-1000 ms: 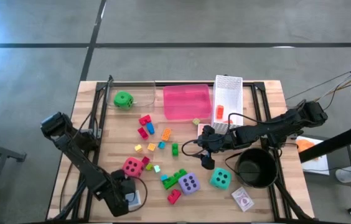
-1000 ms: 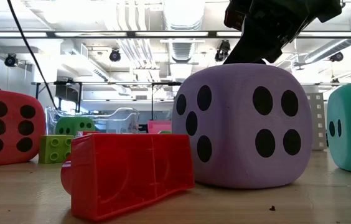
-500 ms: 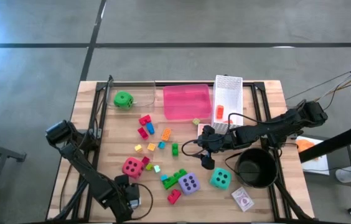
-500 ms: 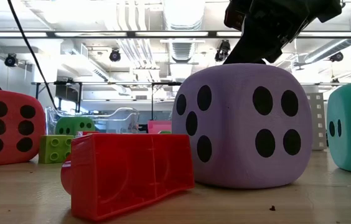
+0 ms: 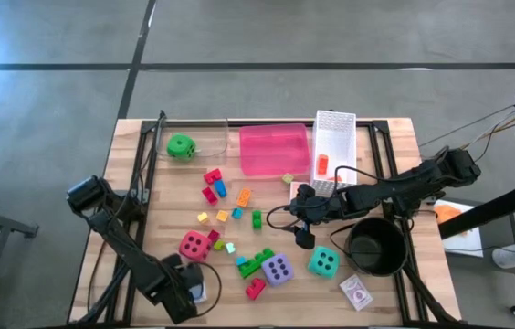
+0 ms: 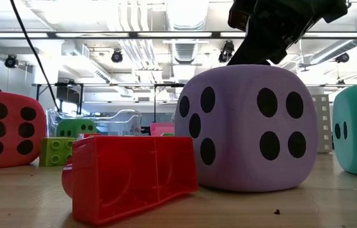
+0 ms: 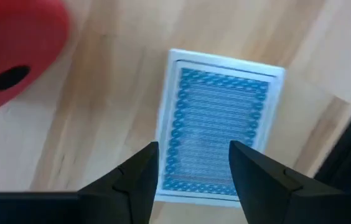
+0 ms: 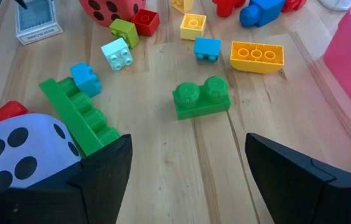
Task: Pick & Place Toys
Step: Put the blue deck of cards into the pink bin
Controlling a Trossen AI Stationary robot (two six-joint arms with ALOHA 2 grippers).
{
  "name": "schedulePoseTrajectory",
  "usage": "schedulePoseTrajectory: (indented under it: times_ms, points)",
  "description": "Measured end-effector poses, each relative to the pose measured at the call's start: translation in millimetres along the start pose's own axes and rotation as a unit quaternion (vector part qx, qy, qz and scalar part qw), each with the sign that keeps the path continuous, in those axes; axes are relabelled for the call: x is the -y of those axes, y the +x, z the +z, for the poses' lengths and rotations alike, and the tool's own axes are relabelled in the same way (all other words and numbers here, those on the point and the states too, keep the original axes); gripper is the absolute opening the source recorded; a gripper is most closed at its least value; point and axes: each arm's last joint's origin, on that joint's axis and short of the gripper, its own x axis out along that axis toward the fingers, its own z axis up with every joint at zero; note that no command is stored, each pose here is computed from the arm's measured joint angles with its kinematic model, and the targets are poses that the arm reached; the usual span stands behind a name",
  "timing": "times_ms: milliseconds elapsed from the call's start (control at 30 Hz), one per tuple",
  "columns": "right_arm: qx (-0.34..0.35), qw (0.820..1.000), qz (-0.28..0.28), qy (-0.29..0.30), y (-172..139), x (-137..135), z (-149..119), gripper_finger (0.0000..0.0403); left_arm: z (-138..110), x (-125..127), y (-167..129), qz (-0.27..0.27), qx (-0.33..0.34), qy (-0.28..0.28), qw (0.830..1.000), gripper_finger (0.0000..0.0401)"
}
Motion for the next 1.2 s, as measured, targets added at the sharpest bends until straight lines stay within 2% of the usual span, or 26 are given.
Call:
schedulePoseTrajectory:
  times_ms: [133, 367, 433, 667, 867, 1200]
  points:
    - [0.0, 1.0, 0.0, 0.0, 0.0, 0.0, 0.0, 0.0306, -0.1, -0.3, 0.2, 0.001, 0.0, -0.003, 1.0, 0.0222]
    - [0.0, 1.0, 0.0, 0.0, 0.0, 0.0, 0.0, 0.0306, 0.9, 0.4, 0.1, 0.0, 0.016, -0.014, 1.0, 0.0362]
    - [0.0, 1.0, 0.0, 0.0, 0.1, 0.1, 0.0, 0.0306, 1.4, 0.8, 0.1, -0.001, 0.024, -0.016, 1.0, 0.0389]
    - [0.0, 1.0, 0.0, 0.0, 0.1, 0.0, -0.1, 0.0306, 1.3, 0.8, 0.2, -0.002, 0.023, -0.024, 0.999, 0.037]
    - [0.0, 1.0, 0.0, 0.0, 0.1, 0.0, 0.0, 0.0306, 0.9, 1.9, 0.3, -0.006, 0.024, 0.006, 1.0, 0.0396]
    - [0.0, 1.0, 0.0, 0.0, 0.0, 0.0, 0.0, 0.0306, -0.8, 1.4, 1.7, 0.004, 0.038, 0.038, 0.999, 0.0399]
